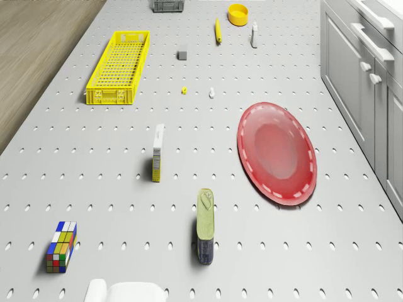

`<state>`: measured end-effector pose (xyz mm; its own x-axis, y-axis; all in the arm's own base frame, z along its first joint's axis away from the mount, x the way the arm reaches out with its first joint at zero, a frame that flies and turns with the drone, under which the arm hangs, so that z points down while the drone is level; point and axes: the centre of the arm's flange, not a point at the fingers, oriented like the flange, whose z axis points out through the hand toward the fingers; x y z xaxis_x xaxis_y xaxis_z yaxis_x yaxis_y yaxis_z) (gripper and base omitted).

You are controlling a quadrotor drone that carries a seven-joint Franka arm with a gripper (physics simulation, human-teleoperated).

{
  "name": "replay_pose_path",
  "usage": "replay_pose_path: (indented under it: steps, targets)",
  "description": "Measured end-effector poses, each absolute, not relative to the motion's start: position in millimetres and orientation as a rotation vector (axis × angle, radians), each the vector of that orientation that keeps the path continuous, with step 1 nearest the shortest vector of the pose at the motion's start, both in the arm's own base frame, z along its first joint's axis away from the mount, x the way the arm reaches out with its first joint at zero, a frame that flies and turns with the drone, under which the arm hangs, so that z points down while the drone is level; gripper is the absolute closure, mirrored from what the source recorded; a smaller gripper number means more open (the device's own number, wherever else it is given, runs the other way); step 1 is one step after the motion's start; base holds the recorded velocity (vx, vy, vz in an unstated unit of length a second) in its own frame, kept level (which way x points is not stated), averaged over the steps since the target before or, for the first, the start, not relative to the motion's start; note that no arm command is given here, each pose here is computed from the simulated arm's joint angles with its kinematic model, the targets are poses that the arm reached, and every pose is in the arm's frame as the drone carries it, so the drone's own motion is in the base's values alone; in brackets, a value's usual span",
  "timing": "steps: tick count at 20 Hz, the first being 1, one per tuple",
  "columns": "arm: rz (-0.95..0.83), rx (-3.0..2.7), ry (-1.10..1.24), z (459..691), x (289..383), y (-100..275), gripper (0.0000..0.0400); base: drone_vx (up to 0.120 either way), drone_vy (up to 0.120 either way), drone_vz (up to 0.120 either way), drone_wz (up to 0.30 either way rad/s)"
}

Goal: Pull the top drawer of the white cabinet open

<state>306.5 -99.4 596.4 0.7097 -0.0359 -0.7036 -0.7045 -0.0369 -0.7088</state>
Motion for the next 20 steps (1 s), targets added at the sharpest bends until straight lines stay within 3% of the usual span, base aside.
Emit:
replay_pose_path:
  steps: [20]
  targets:
    - [0.612, -1.486, 0.612, 591.4, 306.6, -99.6, 0.0095, 0.120, -0.120, 0.008, 0.000]
